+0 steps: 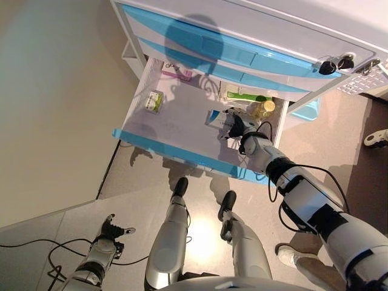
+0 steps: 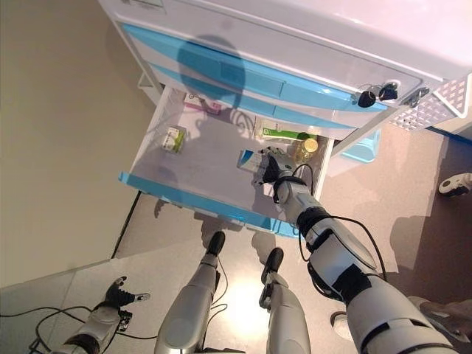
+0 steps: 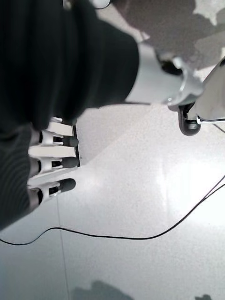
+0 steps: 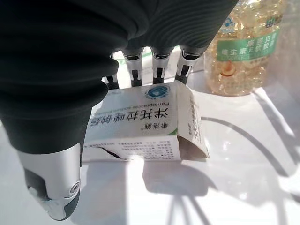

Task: Open the drawer and pick up the medicine

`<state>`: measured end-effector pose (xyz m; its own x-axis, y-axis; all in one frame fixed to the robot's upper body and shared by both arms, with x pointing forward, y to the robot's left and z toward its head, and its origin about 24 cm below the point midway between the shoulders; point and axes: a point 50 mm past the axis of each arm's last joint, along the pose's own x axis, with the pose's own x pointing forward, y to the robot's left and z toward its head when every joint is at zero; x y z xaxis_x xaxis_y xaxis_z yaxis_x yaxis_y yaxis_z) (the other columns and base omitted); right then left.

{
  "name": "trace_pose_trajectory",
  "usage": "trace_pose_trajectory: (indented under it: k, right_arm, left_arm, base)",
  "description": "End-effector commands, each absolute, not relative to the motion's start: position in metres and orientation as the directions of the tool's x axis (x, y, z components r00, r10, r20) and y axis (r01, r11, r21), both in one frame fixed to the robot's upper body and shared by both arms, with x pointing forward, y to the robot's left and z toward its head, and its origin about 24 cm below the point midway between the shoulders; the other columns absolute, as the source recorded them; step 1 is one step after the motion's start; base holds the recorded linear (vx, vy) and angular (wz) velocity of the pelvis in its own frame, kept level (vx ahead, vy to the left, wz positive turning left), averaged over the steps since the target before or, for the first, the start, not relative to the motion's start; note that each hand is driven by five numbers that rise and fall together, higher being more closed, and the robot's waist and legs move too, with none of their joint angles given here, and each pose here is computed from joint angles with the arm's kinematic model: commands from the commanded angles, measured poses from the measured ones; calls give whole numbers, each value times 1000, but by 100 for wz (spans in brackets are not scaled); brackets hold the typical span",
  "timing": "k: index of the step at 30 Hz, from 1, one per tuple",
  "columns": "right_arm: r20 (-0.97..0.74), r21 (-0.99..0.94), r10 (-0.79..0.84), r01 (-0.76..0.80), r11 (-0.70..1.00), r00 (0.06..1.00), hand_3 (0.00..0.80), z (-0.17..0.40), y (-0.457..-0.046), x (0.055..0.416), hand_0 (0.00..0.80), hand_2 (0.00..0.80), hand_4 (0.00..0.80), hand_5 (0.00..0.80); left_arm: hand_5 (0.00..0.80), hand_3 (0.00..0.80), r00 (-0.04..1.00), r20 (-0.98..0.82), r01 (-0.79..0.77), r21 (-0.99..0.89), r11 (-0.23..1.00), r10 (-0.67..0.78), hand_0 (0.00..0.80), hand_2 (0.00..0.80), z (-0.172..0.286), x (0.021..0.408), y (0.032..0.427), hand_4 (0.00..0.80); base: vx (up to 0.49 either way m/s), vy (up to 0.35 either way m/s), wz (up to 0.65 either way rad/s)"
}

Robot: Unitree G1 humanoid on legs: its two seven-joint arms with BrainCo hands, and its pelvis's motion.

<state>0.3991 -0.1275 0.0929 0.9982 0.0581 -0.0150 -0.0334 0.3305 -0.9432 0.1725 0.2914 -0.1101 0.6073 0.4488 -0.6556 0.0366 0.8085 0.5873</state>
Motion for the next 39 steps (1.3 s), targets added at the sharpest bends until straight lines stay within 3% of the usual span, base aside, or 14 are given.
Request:
trace_pose_trajectory:
  k: [1, 11, 12, 13, 14, 39]
  right_arm:
    - [55, -948, 47, 38, 315, 997, 0, 116, -131, 408, 0, 0, 0, 0]
    - [29, -960, 34, 19, 280, 999, 0, 105, -133, 404, 0, 0, 0, 0]
    - [27, -961, 35, 16, 277, 999, 486, 104, -133, 404, 486, 486, 486, 486]
    - [21, -964, 41, 9, 267, 999, 696, 101, -132, 403, 696, 696, 696, 696]
    - [21, -964, 41, 9, 267, 999, 800, 101, -132, 403, 800, 800, 800, 800]
    - [-1, -952, 46, -15, 307, 999, 800, 90, -132, 398, 800, 800, 800, 800]
  left_arm:
    - [0, 0, 610, -633, -6, 598, 802, 477, 0, 0, -107, 172, 297, 0]
    - [0, 0, 610, -637, -11, 587, 809, 471, 0, 0, -109, 170, 293, 0]
    - [0, 0, 608, -638, -14, 586, 810, 472, 0, 0, -110, 170, 293, 0]
    - [0, 0, 604, -641, -16, 584, 811, 474, 0, 0, -110, 169, 293, 0]
    - [0, 0, 604, -641, -16, 584, 811, 474, 0, 0, -110, 169, 293, 0]
    - [0, 0, 582, -660, -13, 577, 817, 476, 0, 0, -114, 161, 293, 0]
  base:
    - [0, 0, 0]
    - [0, 3, 0]
    - [0, 0, 0]
    - [0, 0, 0]
    - [0, 0, 0]
    - [0, 0, 0]
